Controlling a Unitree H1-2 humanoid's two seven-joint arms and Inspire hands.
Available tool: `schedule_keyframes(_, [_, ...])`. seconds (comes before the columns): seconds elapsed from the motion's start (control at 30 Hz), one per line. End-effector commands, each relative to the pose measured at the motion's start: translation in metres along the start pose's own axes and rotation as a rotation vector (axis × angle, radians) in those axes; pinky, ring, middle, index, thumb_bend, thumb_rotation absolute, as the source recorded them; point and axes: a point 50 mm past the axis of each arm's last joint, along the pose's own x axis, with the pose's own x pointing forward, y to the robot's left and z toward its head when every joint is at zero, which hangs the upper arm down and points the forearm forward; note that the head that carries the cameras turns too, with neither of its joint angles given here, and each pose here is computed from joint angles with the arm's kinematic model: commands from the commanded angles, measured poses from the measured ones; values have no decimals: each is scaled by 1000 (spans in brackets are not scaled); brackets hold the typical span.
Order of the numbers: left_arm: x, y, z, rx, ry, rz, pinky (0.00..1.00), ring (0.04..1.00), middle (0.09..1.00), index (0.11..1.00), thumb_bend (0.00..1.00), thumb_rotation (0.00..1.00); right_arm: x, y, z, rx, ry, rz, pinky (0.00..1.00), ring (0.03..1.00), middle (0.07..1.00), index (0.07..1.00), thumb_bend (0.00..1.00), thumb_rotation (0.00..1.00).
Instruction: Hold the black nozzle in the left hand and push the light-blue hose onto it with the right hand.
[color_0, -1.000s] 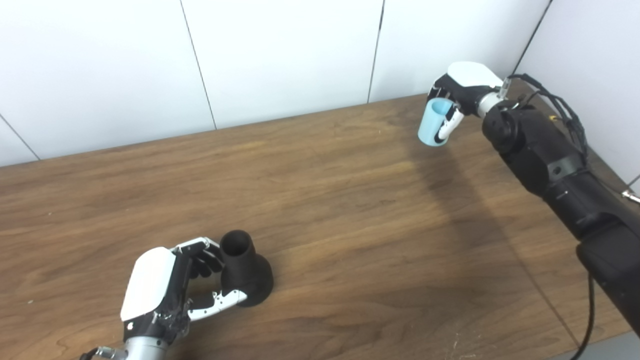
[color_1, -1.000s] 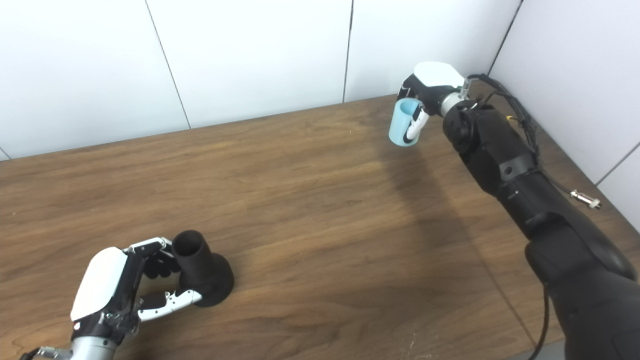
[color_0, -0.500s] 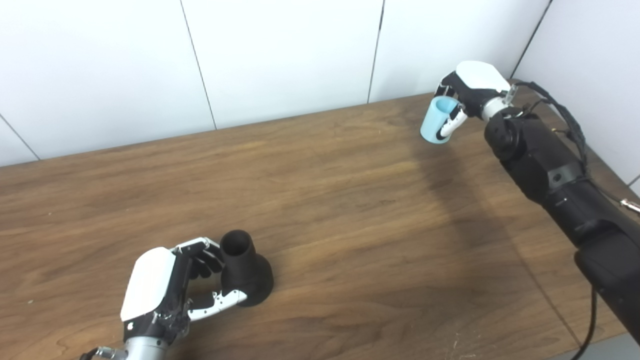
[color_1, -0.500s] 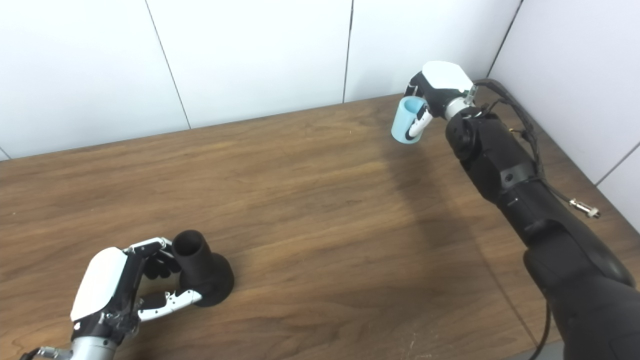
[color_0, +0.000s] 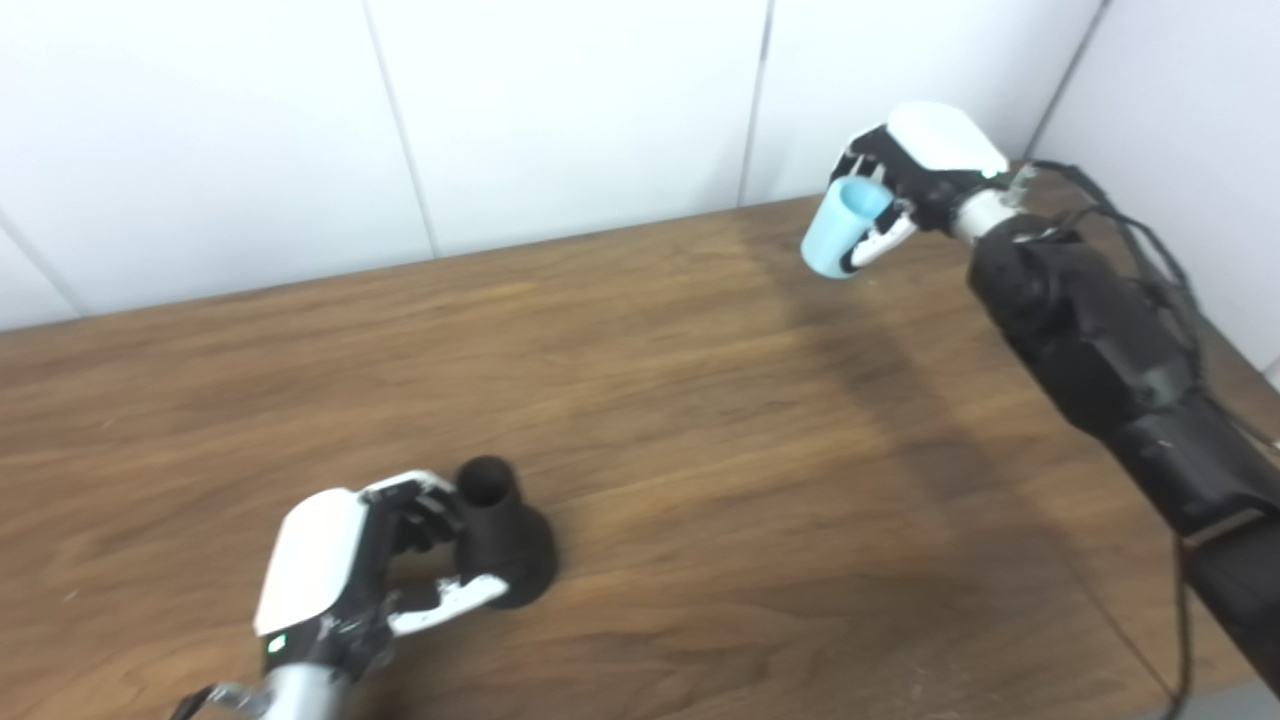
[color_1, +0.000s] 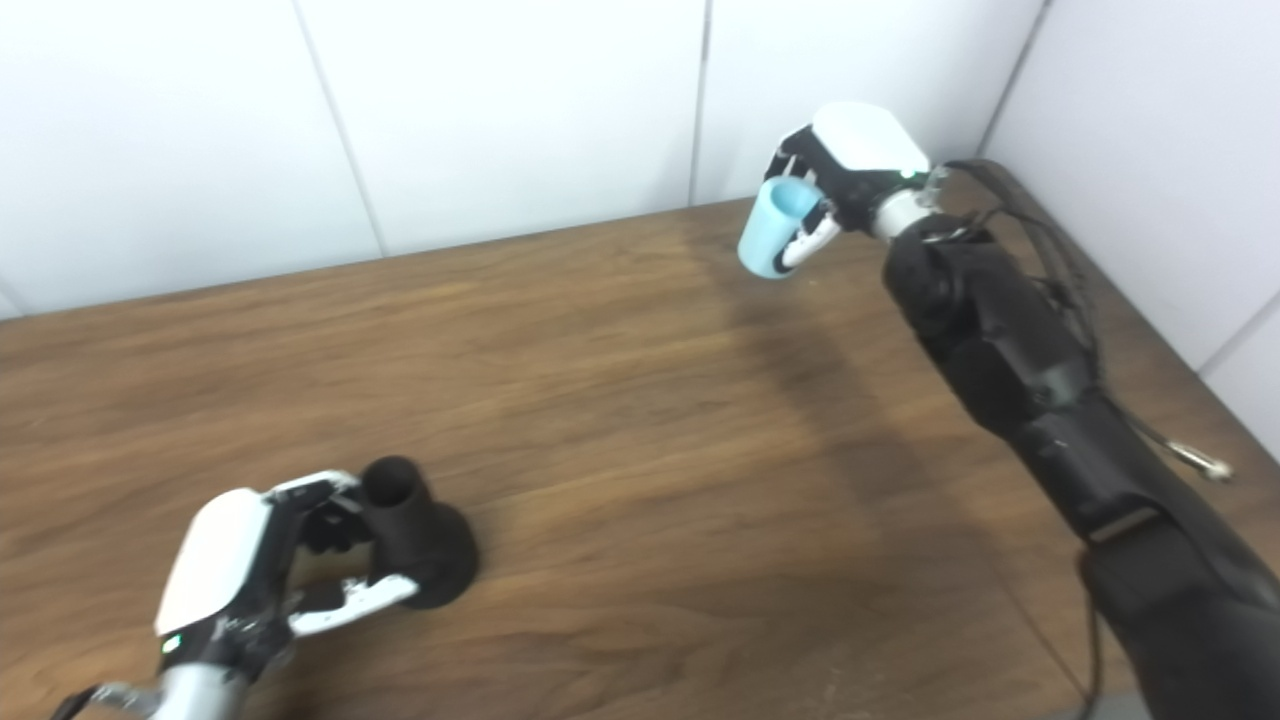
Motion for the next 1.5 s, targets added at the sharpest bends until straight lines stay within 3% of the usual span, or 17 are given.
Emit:
schedule_keyframes(0.0, [-3, -5, 2, 16, 13, -23, 467, 467, 484, 492, 503, 0, -2, -36, 16, -29, -57, -74, 380, 385, 510, 517, 514, 0])
schedule_keyframes(0.3, [-2, -17, 17, 1, 18, -35, 482, 471, 484, 492, 503, 0, -46, -56, 67, -5, -328, -79, 459, 405, 501, 499, 518, 0])
schedule_keyframes(0.37, [-2, -19, 19, 2, 19, -35, 487, 471, 485, 492, 503, 0, -53, -56, 71, 0, -347, -82, 431, 405, 510, 497, 517, 0])
schedule_keyframes(0.63, [0, -25, 22, 2, 6, -20, 449, 451, 463, 506, 503, 0, -87, -63, 122, 56, -518, -66, 327, 373, 504, 521, 514, 0])
schedule_keyframes(0.73, [0, -26, 23, 9, 8, -20, 451, 454, 465, 506, 503, 0, -101, -65, 134, 104, -575, -43, 354, 397, 504, 506, 517, 0])
schedule_keyframes(1.0, [0, -28, 25, 1, 1, -10, 452, 457, 470, 503, 503, 0, -130, -71, 162, 186, -688, 32, 374, 400, 499, 511, 517, 0])
schedule_keyframes(1.2, [1, -27, 26, 0, 4, -12, 455, 462, 477, 498, 503, 0, -145, -72, 182, 197, -737, 29, 351, 389, 499, 519, 516, 0])
schedule_keyframes(1.47, [2, -26, 27, 6, 9, -11, 450, 462, 483, 493, 504, 0, -149, -66, 194, 226, -769, 68, 365, 395, 507, 508, 516, 0])
